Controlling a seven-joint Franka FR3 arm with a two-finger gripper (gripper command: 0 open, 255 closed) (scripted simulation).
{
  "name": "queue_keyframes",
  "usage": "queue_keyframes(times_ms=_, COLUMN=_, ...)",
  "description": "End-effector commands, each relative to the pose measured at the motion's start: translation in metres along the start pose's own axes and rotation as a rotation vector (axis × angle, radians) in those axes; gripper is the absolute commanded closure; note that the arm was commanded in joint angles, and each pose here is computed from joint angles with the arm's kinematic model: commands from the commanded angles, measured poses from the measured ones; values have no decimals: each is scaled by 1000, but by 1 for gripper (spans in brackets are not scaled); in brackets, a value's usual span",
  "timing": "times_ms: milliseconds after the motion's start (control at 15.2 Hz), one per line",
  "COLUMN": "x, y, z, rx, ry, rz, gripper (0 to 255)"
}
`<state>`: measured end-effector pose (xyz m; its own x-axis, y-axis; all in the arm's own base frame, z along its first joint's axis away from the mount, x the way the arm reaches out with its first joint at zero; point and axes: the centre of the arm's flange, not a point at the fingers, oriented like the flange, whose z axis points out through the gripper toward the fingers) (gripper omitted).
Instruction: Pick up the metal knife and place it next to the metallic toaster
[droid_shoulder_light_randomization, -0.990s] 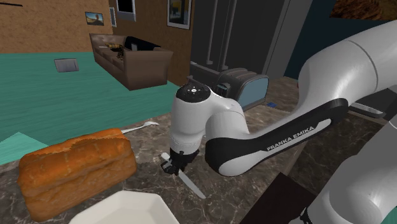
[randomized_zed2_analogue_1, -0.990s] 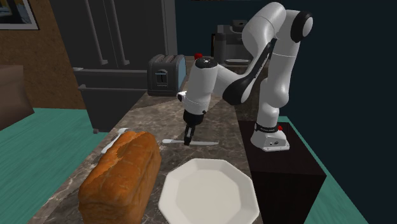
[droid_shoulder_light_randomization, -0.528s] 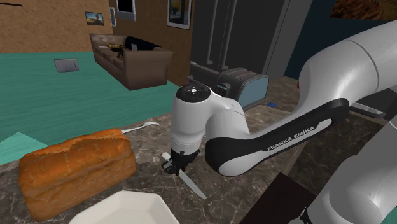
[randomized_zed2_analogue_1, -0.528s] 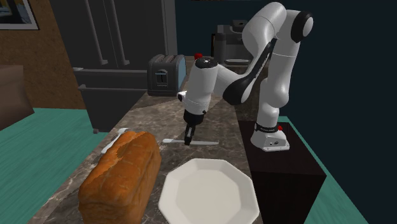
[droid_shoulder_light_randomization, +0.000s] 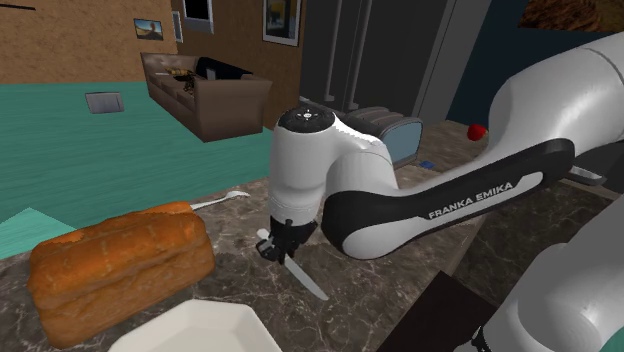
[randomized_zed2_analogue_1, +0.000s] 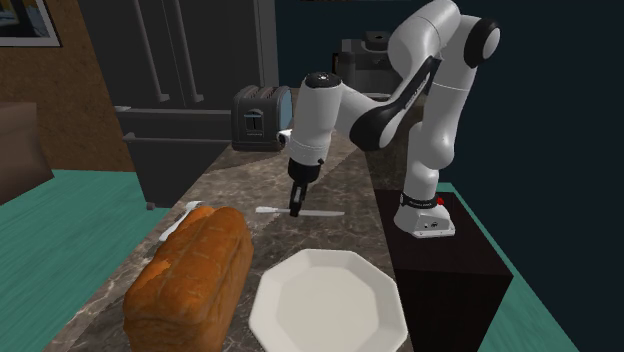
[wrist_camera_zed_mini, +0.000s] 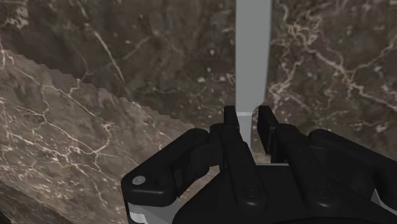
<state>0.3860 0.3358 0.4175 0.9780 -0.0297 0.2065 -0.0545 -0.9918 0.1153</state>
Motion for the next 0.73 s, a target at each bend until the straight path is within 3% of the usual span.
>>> queue_keyframes(times_ms=0, x=2, y=1, z=-8, rx=0, ry=-1, rz=0, gripper=255)
queue_keyframes(times_ms=660, x=13, y=7, z=-59, rx=0, ry=-1, rz=0, gripper=255)
